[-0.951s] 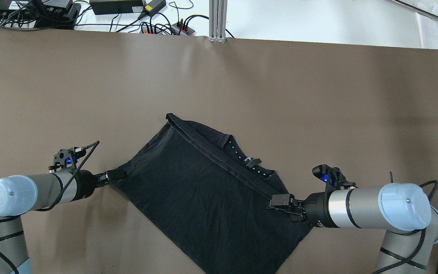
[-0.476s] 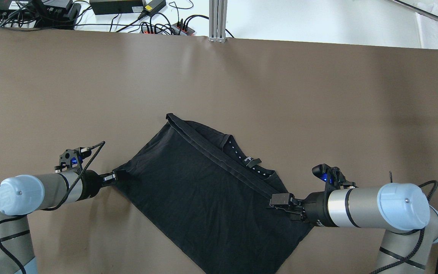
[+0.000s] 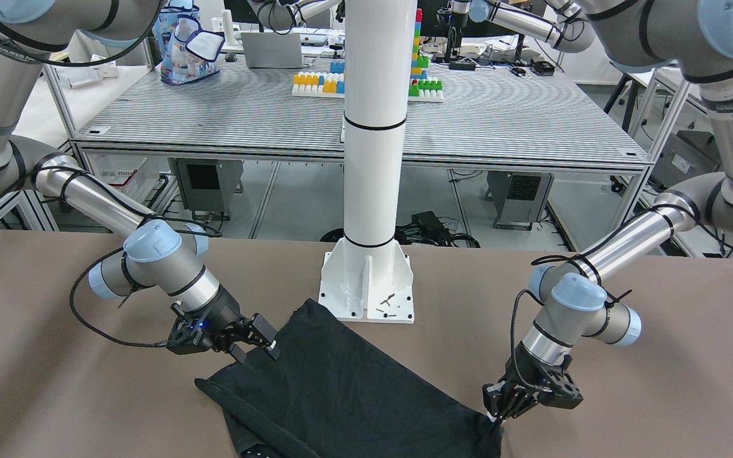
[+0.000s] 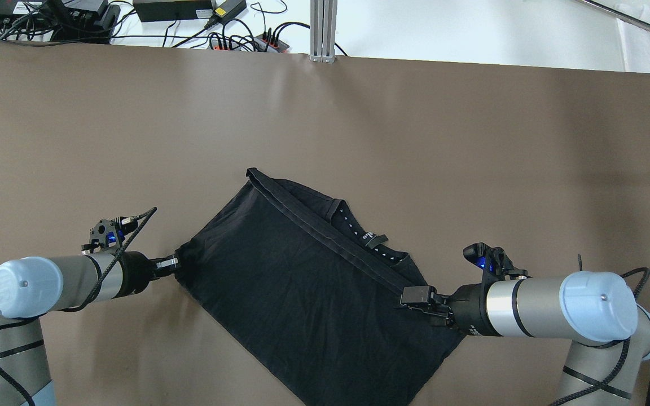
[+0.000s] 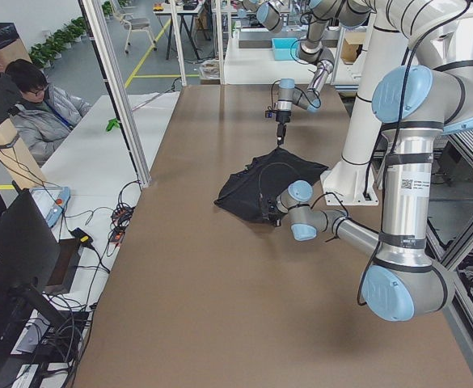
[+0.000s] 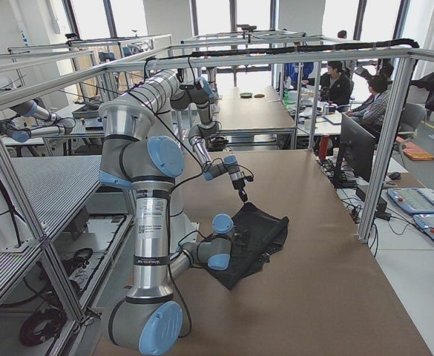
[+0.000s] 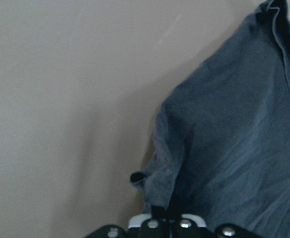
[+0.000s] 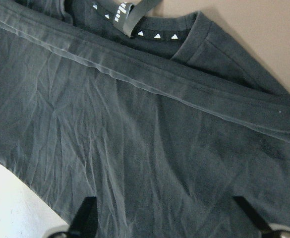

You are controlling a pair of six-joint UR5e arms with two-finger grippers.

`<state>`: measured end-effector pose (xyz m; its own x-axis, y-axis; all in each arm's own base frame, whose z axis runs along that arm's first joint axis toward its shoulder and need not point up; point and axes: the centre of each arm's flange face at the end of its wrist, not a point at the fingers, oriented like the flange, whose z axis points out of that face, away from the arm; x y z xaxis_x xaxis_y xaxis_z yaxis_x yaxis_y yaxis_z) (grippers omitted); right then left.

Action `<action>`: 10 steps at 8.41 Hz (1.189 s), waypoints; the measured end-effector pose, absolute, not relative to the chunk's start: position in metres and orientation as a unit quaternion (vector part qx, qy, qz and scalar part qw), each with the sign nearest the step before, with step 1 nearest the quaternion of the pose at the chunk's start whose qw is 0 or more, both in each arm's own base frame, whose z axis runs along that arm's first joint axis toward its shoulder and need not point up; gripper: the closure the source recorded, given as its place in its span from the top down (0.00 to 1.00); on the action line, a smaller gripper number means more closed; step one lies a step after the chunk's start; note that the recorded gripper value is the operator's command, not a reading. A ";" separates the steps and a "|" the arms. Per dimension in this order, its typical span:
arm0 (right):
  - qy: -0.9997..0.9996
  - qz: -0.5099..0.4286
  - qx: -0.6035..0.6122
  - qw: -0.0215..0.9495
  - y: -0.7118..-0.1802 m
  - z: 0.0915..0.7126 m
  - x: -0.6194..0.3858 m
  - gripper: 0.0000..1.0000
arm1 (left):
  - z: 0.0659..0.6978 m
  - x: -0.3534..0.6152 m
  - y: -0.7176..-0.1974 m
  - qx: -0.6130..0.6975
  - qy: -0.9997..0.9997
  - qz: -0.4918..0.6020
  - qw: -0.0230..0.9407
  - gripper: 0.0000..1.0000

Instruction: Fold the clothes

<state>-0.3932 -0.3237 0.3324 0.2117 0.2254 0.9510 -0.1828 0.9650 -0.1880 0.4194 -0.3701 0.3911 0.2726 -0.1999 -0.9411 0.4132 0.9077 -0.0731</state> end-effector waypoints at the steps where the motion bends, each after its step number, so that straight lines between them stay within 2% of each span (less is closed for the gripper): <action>1: -0.614 0.131 -0.017 0.778 -0.324 0.332 -0.393 0.94 | 0.390 0.419 -0.373 0.094 0.567 -0.196 0.795 0.00; 5: -0.615 0.130 -0.018 0.778 -0.322 0.332 -0.394 0.94 | 0.382 0.405 -0.421 0.123 0.533 -0.219 0.808 0.00; 10: -0.615 0.137 -0.007 0.777 -0.322 0.331 -0.396 0.94 | 0.319 0.443 -0.562 0.166 0.481 -0.247 0.824 0.00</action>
<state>-0.3962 -0.3223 0.3313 0.2075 0.2206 0.9531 -0.2038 0.9626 -0.1784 0.4431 -0.5616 0.3194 0.4144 -0.2477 -0.8758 0.5681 0.8221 0.0363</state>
